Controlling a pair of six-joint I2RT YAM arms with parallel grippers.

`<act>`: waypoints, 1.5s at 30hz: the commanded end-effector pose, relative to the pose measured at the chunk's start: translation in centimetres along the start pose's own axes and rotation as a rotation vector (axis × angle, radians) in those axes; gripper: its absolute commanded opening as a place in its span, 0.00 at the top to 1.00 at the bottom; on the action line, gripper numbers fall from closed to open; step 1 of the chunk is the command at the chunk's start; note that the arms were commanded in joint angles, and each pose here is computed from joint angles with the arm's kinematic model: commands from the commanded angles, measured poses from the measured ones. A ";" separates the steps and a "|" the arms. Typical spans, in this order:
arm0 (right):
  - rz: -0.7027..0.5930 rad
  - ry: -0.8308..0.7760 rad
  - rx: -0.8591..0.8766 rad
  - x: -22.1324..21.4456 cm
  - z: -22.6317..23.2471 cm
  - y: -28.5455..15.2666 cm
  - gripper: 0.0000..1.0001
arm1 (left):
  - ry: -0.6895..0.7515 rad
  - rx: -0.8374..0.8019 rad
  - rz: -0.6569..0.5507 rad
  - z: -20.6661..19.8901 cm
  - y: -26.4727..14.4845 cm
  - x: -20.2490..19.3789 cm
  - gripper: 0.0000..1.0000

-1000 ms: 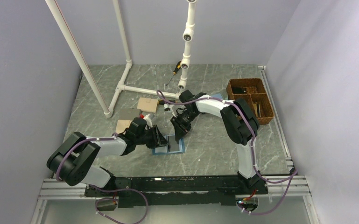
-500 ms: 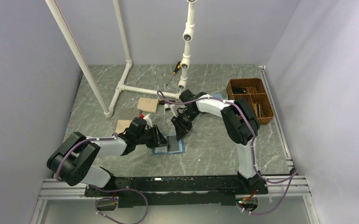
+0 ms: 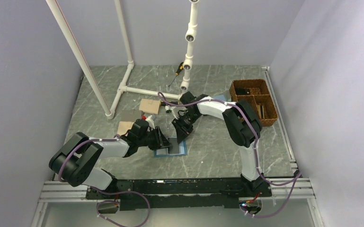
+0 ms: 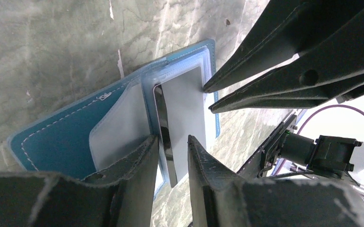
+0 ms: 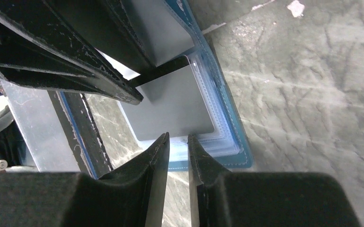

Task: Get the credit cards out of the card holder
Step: Remove the credit card from the card holder.

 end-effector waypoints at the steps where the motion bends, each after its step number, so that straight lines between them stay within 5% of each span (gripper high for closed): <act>1: -0.008 0.029 0.036 0.5 0.3 1.6 0.78 | -0.015 0.012 -0.015 0.2 0.3 0.4 0.66; 13: 0.006 0.067 -0.026 0.2 -1.2 2.4 0.81 | -0.049 0.019 -0.048 0.4 -0.3 0.6 0.84; 17: 0.019 0.072 -0.058 -0.1 -1.8 2.4 0.81 | -0.060 -0.031 -0.055 0.0 -0.6 0.6 1.00; 28: 0.002 -0.001 0.019 0.6 -0.1 1.5 0.68 | -0.063 -0.155 -0.074 -0.5 -1.4 1.1 1.00; 35: -0.041 -0.054 0.112 1.3 1.4 -0.1 0.59 | 0.074 -0.175 -0.071 -1.4 -2.3 1.4 1.00; 45: -0.243 -0.215 0.178 2.9 4.2 -7.7 0.39 | 0.334 -0.227 -0.140 -2.7 -4.3 1.8 1.00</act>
Point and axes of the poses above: each gripper's point midway between its finger pads, its own y axis out along the fingers, its own z axis along the line the jaws close on, x = y × z, the point moved 2 cm from there along -y, back along the fingers, and after that the axes turned 1 degree about y, right-handed, at the moved point
